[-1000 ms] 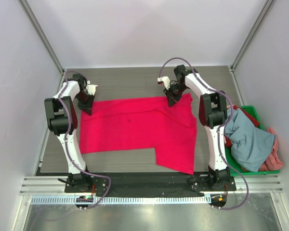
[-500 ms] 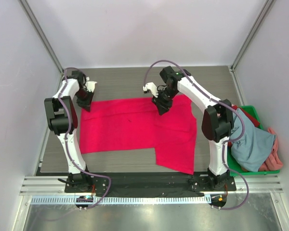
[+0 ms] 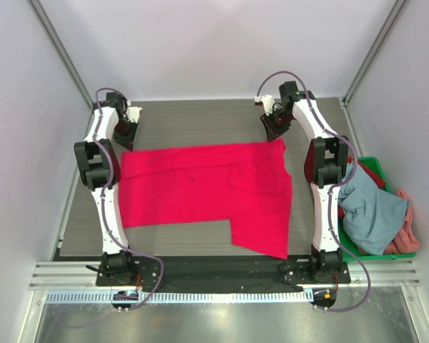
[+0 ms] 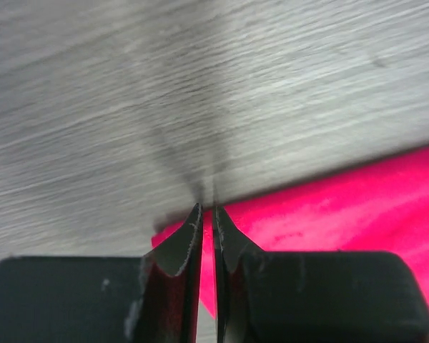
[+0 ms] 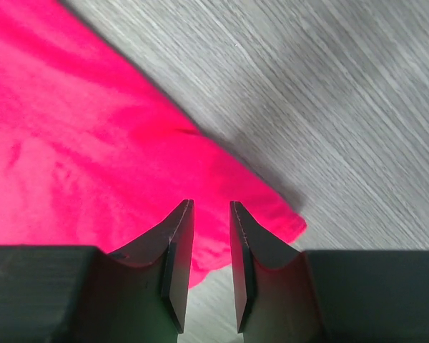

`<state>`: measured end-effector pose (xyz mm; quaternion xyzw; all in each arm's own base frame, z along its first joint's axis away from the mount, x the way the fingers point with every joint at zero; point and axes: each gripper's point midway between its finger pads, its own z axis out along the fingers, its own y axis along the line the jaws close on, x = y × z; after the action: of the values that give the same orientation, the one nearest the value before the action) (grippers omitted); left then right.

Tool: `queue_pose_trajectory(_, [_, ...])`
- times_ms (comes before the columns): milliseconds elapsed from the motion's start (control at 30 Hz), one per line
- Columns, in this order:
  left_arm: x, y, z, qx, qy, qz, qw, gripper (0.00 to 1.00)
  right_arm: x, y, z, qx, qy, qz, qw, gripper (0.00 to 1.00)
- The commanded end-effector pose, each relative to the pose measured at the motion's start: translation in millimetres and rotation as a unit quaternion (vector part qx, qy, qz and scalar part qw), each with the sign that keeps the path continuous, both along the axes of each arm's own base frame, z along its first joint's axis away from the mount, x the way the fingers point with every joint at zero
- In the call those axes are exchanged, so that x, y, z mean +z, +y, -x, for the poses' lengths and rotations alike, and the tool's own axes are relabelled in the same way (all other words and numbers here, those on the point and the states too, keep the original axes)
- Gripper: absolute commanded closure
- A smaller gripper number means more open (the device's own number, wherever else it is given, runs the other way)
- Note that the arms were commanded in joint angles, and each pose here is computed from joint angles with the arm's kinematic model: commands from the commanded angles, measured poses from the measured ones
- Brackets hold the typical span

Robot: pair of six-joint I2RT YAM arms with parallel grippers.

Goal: Fold and stack the t-shirts
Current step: Fold the tshirt

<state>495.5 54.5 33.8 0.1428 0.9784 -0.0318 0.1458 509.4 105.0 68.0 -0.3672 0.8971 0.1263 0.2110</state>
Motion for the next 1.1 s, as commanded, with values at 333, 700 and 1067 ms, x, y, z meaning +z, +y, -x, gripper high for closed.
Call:
queue_pose_trajectory(333, [-34,14,14,0.011,0.061,-0.029,0.998,0.93,-34,-11,-7,-0.034,0.003,0.04,0.999,0.69])
queue_pose_trajectory(700, [54,16,-20,0.043,-0.067,-0.015,0.997,0.58,-45,-21,-8,-0.046,0.009,0.049,0.998,0.69])
queue_pose_trajectory(1067, [27,16,23,0.052,0.002,0.013,0.999,0.64,-48,-20,-9,-0.048,0.01,0.043,0.998,0.69])
